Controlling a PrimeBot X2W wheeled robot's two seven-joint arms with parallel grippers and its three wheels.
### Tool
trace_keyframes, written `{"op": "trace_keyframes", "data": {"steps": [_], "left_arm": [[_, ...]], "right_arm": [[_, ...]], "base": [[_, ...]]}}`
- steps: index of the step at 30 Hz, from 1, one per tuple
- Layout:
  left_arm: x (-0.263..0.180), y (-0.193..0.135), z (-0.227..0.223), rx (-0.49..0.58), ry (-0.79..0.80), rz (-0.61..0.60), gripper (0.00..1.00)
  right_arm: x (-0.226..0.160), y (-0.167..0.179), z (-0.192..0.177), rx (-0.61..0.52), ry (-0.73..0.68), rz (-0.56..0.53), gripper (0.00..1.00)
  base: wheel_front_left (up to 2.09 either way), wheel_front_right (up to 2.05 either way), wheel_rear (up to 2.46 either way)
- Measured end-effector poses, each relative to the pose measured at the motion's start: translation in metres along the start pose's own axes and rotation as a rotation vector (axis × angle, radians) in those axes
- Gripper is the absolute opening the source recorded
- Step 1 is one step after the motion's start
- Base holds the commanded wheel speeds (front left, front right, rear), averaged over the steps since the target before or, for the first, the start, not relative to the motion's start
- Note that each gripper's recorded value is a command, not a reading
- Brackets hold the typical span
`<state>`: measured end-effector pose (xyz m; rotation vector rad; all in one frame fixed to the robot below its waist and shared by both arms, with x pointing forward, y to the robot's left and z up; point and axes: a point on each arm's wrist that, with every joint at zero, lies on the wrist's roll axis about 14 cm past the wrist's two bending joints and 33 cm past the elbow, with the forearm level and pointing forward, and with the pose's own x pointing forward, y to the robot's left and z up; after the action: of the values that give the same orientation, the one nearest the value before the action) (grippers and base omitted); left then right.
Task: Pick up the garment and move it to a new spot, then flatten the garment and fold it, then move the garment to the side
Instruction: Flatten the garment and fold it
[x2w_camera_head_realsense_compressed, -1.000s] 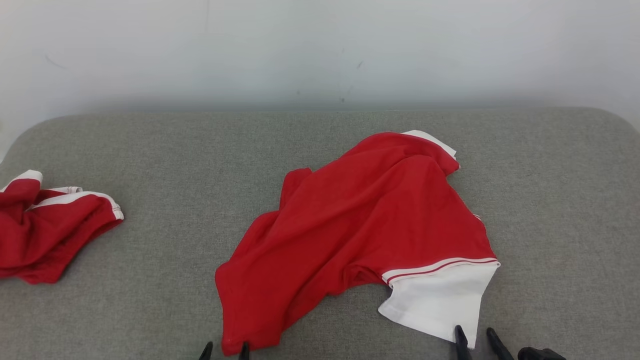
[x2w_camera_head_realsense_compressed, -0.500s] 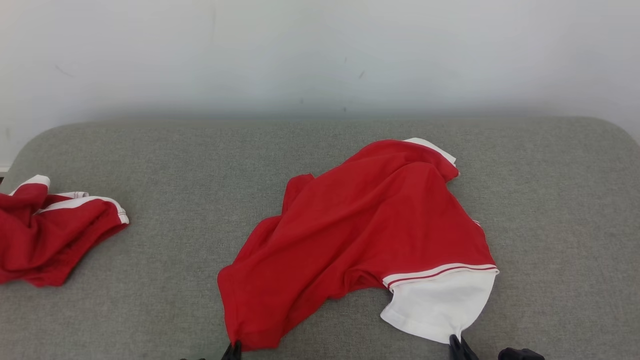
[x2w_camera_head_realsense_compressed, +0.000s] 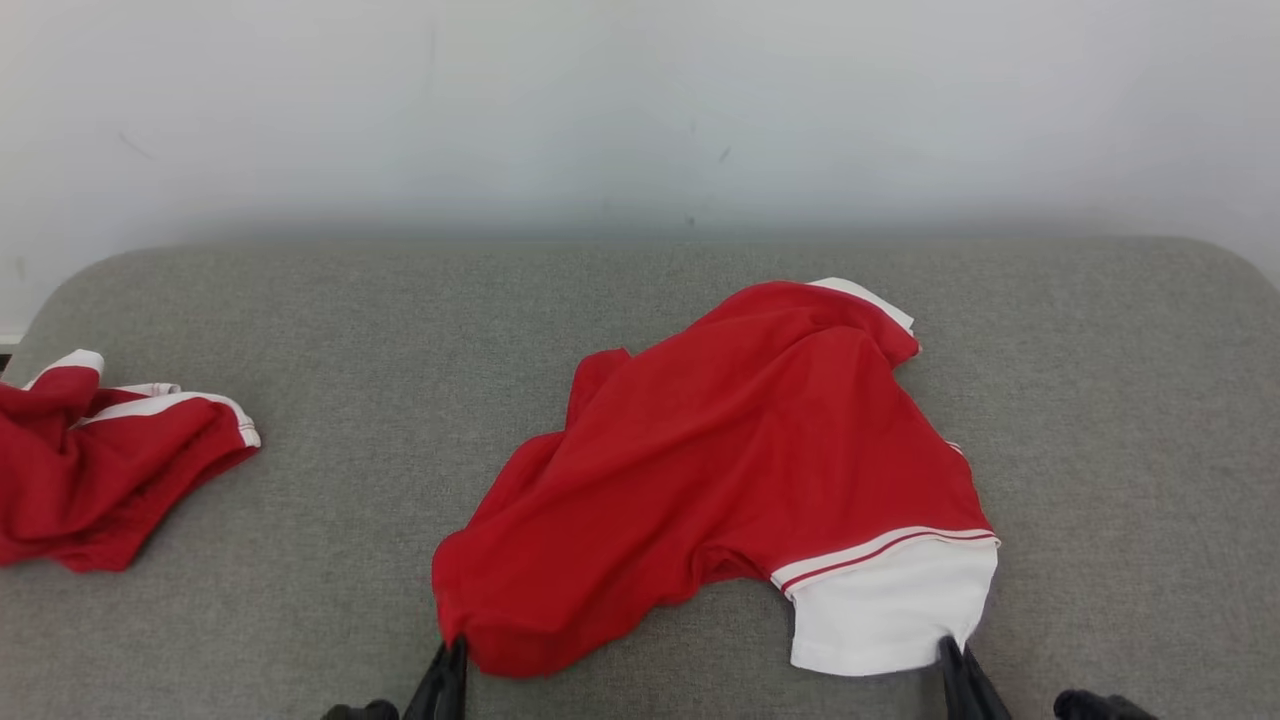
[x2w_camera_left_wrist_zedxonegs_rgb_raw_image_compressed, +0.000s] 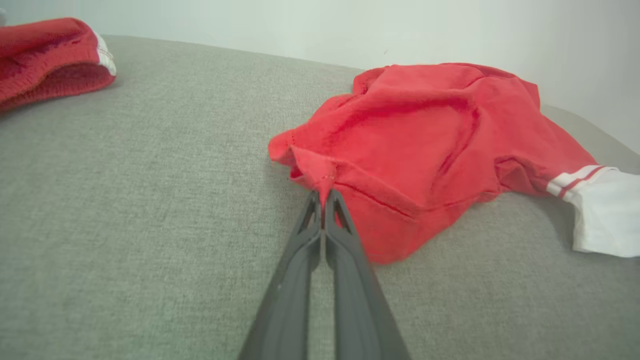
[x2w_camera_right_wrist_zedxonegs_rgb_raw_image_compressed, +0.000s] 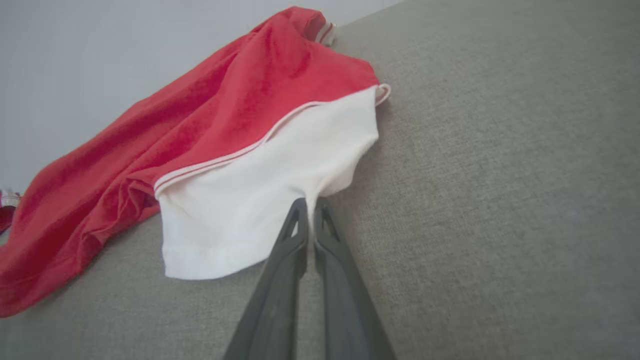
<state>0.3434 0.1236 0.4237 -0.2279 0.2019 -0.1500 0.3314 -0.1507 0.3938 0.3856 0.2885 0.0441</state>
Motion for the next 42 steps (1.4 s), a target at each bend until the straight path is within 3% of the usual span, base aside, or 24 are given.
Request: {"op": "trace_keyframes", "data": {"steps": [6, 11, 12, 13, 17, 24, 29, 35, 42], "left_arm": [[0.042, -0.019, 0.059, 0.088, -0.150, -0.107, 0.00], [0.109, -0.046, 0.145, 0.262, -0.297, -0.246, 0.00], [0.137, -0.060, 0.184, 0.311, -0.340, -0.287, 0.00], [0.149, -0.069, 0.202, 0.332, -0.361, -0.315, 0.00], [0.191, -0.091, 0.268, 0.371, -0.432, -0.369, 0.00], [0.251, -0.109, 0.339, 0.423, -0.488, -0.394, 0.00], [0.283, -0.101, 0.384, 0.389, -0.558, -0.349, 0.00], [0.307, -0.094, 0.406, 0.357, -0.601, -0.313, 0.00], [0.306, -0.100, 0.431, 0.321, -0.659, -0.311, 0.00]], "right_arm": [[0.036, 0.021, 0.066, -0.019, -0.153, 0.101, 0.00], [0.091, 0.043, 0.169, -0.066, -0.315, 0.196, 0.00], [0.112, 0.053, 0.214, -0.062, -0.383, 0.225, 0.00], [0.123, 0.057, 0.233, -0.064, -0.397, 0.235, 0.00], [0.162, 0.070, 0.302, -0.092, -0.449, 0.258, 0.00], [0.209, 0.112, 0.405, -0.169, -0.579, 0.307, 0.00], [0.237, 0.107, 0.448, -0.171, -0.638, 0.250, 0.00], [0.254, 0.094, 0.477, -0.158, -0.693, 0.182, 0.00], [0.246, 0.104, 0.513, -0.190, -0.774, 0.160, 0.00]], "base": [[0.00, 0.00, 0.00], [0.00, 0.00, 0.00], [0.00, 0.00, 0.00], [0.00, 0.00, 0.00], [0.00, 0.00, 0.00], [0.00, 0.00, 0.00], [0.00, 0.00, 0.00], [0.00, 0.00, 0.00], [0.00, 0.00, 0.00]]}}
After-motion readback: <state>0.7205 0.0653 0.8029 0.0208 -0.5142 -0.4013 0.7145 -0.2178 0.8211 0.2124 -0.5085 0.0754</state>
